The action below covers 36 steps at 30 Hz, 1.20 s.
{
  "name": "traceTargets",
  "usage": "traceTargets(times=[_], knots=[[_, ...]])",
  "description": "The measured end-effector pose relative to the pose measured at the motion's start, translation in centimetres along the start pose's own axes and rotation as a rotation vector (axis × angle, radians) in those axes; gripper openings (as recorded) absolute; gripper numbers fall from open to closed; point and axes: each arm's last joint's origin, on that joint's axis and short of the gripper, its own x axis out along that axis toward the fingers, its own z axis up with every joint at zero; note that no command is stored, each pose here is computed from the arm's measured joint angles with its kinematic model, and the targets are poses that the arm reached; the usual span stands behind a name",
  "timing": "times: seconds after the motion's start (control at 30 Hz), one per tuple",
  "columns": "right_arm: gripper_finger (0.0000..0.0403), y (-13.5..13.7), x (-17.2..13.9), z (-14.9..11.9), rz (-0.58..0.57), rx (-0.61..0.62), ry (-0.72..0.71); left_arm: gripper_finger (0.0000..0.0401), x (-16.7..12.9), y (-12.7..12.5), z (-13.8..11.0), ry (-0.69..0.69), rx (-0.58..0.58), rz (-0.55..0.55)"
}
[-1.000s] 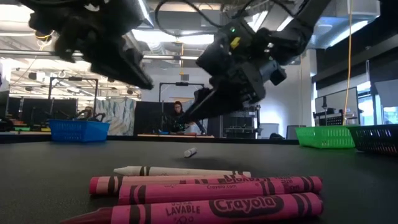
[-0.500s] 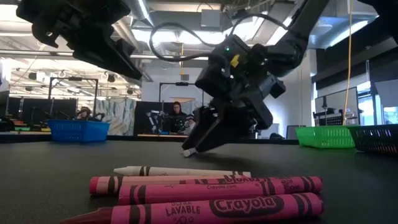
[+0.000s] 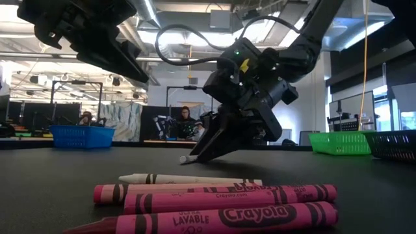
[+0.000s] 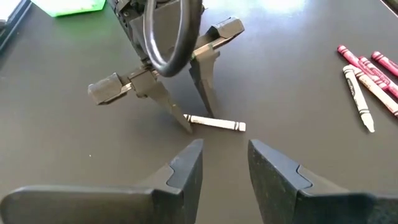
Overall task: Sort crayons
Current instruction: Put the white crayon into the green bin
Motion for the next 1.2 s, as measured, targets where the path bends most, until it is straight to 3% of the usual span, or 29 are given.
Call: traceTargets(times=[0.27,0.57,0.9,1.2], knots=[[0.0068,0.0,0.0,-0.1,0.000,-0.019,0.006,0.0119,0.0,0.0,0.0,0.001,-0.001,0.000],[0.0016,0.0,0.0,0.0,-0.013,-0.024,0.003,0.0119,0.0,0.0,0.0,0.001,-0.001,0.001],[0.0016,0.0,-2.0,1.4,-0.066,-0.025,0.022,0.0119,0.0,0.0,0.0,0.000,-0.001,0.001],[0.0019,0.9,-6.4,3.2,-0.140,0.031,0.160,0.0119,0.0,0.1,0.1,-0.015,-0.005,0.022]])
